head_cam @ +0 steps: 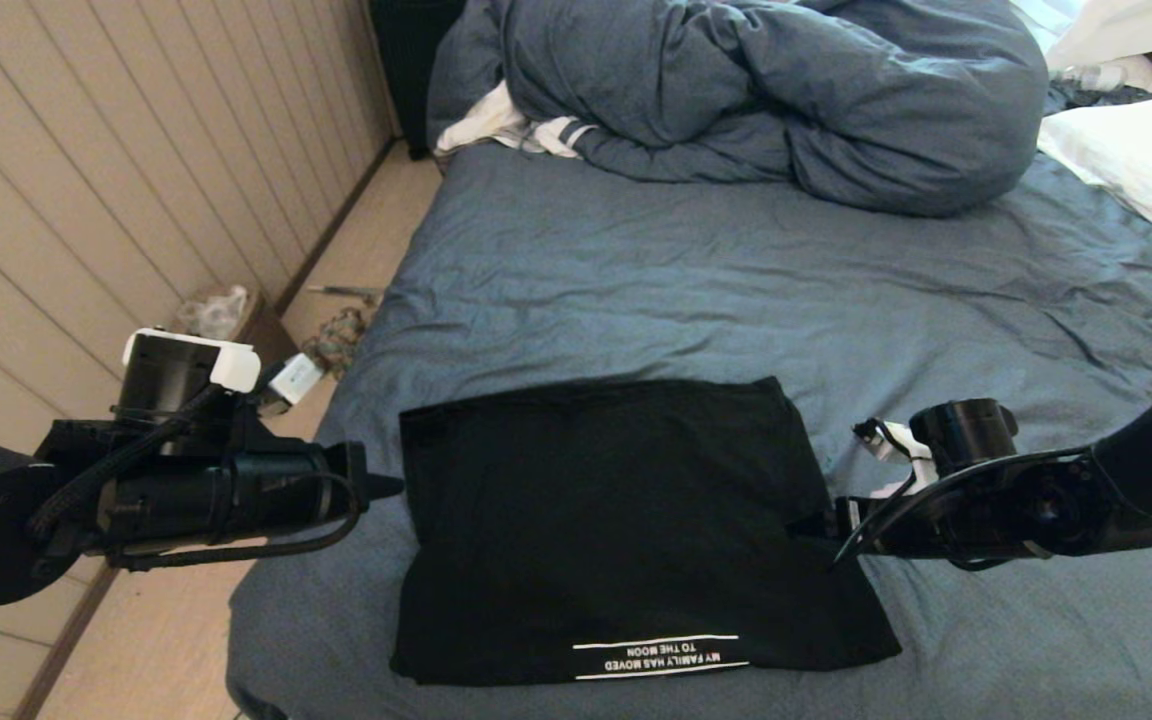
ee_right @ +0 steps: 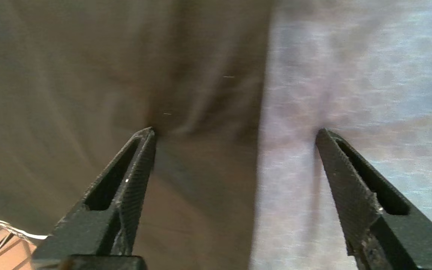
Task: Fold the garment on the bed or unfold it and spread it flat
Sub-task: Fold the black T-shirt
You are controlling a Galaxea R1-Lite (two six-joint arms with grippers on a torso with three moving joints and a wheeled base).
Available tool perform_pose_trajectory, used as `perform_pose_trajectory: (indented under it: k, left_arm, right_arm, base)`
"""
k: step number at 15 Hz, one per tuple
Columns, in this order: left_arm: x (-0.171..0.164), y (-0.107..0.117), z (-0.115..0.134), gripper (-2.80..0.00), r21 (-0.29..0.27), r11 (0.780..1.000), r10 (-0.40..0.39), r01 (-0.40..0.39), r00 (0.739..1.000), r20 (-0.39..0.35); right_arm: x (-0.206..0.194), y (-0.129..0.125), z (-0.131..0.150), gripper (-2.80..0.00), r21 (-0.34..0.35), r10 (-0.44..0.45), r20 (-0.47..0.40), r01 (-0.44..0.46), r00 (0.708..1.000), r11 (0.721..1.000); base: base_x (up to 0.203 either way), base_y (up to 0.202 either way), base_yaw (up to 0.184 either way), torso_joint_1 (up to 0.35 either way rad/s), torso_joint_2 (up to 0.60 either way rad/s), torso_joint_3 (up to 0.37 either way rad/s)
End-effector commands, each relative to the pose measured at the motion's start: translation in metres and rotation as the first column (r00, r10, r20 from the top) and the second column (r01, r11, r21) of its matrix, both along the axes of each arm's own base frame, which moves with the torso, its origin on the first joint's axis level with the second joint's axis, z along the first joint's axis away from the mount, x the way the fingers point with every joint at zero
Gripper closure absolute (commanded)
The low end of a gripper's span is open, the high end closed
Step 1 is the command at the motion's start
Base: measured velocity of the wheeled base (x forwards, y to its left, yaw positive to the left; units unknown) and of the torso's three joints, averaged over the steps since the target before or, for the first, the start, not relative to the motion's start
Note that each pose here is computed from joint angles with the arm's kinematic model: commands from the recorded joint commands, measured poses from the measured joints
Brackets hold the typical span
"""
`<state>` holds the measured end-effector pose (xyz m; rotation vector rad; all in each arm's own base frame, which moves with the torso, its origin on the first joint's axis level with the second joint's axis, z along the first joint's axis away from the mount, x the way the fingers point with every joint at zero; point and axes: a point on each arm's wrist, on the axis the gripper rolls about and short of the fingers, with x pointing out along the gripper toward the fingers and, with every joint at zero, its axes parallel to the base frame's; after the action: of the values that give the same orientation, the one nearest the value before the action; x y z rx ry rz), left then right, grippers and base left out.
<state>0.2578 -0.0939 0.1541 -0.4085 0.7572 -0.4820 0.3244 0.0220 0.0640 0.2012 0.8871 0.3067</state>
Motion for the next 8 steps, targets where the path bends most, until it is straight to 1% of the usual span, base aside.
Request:
perform_pose_trajectory:
  k: [1,6,8]
  left_arm:
    - [0.000,0.000,0.000,0.00,-0.003,1.000,-0.002,0.002,1.000,0.001]
    - [-0.002,-0.001,0.000,0.00,-0.004,1.000,-0.005,0.005,1.000,-0.001]
    - [-0.002,-0.001,0.000,0.00,-0.006,1.000,-0.003,0.003,1.000,-0.002]
  right_arm:
    - [0.001,0.007,-0.001,-2.80,0.011,0.015,-0.005,-0.015,1.000,1.000]
    - [0.005,0.027,0.001,-2.80,0.055,0.027,0.012,-0.027,1.000,0.998]
    - [0.005,0.030,0.001,-2.80,0.064,0.025,0.012,-0.026,1.000,0.998]
  base:
    - [0.000,0.000,0.000,0.000,0.00,0.000]
    - [0.000,0.000,0.000,0.000,0.00,0.000]
    - [0.000,0.000,0.000,0.000,0.00,0.000]
